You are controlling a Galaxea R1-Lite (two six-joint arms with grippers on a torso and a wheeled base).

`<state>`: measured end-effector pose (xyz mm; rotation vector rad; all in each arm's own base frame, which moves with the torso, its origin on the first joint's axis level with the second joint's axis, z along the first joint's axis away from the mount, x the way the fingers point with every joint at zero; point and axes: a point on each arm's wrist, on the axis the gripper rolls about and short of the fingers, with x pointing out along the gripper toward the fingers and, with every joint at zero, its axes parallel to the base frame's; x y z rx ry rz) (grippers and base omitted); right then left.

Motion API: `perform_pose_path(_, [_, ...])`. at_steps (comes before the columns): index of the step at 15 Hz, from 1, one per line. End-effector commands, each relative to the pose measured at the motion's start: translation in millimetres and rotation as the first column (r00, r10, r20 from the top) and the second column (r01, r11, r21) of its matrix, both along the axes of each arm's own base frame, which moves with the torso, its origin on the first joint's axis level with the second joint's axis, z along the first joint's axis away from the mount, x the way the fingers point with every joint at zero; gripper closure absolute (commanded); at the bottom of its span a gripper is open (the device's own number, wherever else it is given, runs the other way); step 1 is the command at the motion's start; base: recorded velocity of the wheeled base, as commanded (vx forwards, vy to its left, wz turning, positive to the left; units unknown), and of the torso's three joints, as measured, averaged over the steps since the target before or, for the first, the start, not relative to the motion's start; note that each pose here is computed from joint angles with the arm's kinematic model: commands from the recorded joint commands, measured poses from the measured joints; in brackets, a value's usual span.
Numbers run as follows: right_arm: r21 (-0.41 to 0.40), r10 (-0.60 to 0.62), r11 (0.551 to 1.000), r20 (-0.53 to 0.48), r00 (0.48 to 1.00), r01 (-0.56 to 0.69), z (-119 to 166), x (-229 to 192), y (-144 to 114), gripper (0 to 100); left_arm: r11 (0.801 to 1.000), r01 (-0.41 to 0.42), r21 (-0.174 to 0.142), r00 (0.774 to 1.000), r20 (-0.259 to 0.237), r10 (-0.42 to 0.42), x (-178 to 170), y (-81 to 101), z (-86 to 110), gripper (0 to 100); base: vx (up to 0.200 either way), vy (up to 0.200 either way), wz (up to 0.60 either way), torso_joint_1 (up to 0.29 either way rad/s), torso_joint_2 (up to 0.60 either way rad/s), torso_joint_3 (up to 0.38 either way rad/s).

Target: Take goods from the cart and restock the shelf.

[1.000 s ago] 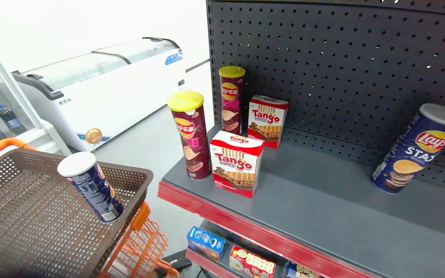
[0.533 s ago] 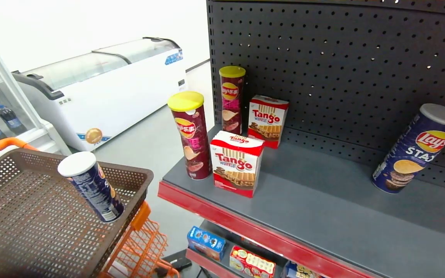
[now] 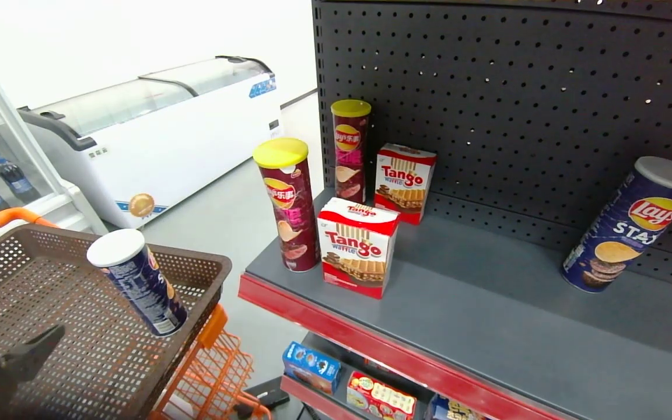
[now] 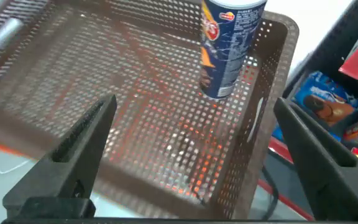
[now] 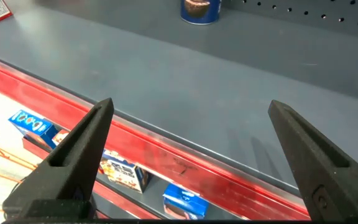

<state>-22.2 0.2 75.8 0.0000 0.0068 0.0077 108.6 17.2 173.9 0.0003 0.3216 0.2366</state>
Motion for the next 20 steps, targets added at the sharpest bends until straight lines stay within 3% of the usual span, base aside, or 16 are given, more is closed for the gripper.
perform_pose_path(1, [0.0,0.0,1.0,-0.001,1.0,0.0,0.1,0.1,0.0,0,0.999,0.014,-0.052,0.989,-0.143,-0.022,48.0,12.7,-29.1,0,0.0,0.0,0.0,0.0,0.0,0.0])
perform_pose_path(4, [0.0,0.002,1.0,-0.001,1.0,-0.002,0.1,0.1,0.0,0,0.996,0.065,-0.056,0.984,-0.163,-0.074,74.1,8.0,-53.0,0,0.0,0.0,0.0,0.0,0.0,0.0])
perform_pose_path(10, [0.0,0.0,1.0,-0.001,1.0,0.0,0.1,0.1,0.0,0,0.994,0.102,-0.027,0.994,-0.025,-0.102,111.2,4.9,-71.7,0,0.0,0.0,0.0,0.0,0.0,0.0])
perform_pose_path(15, [0.0,0.0,1.0,-0.001,1.0,0.0,0.1,0.1,0.0,0,0.997,0.079,-0.002,0.997,0.024,-0.078,133.8,8.1,-82.8,0,0.0,0.0,0.0,0.0,0.0,0.0])
perform_pose_path(18, [0.0,0.0,1.0,-0.001,1.0,0.0,0.1,0.1,0.0,0,0.997,0.076,0.033,0.99,0.113,-0.079,153.8,10.6,-76.9,0,0.0,0.0,0.0,0.0,0.0,0.0])
perform_pose_path(20, [0.0,0.002,1.0,-0.001,1.0,-0.002,0.1,0.1,0.0,0,0.997,0.075,0.035,0.989,0.124,-0.079,161.2,11.3,-77.5,0,0.0,0.0,0.0,0.0,0.0,0.0])
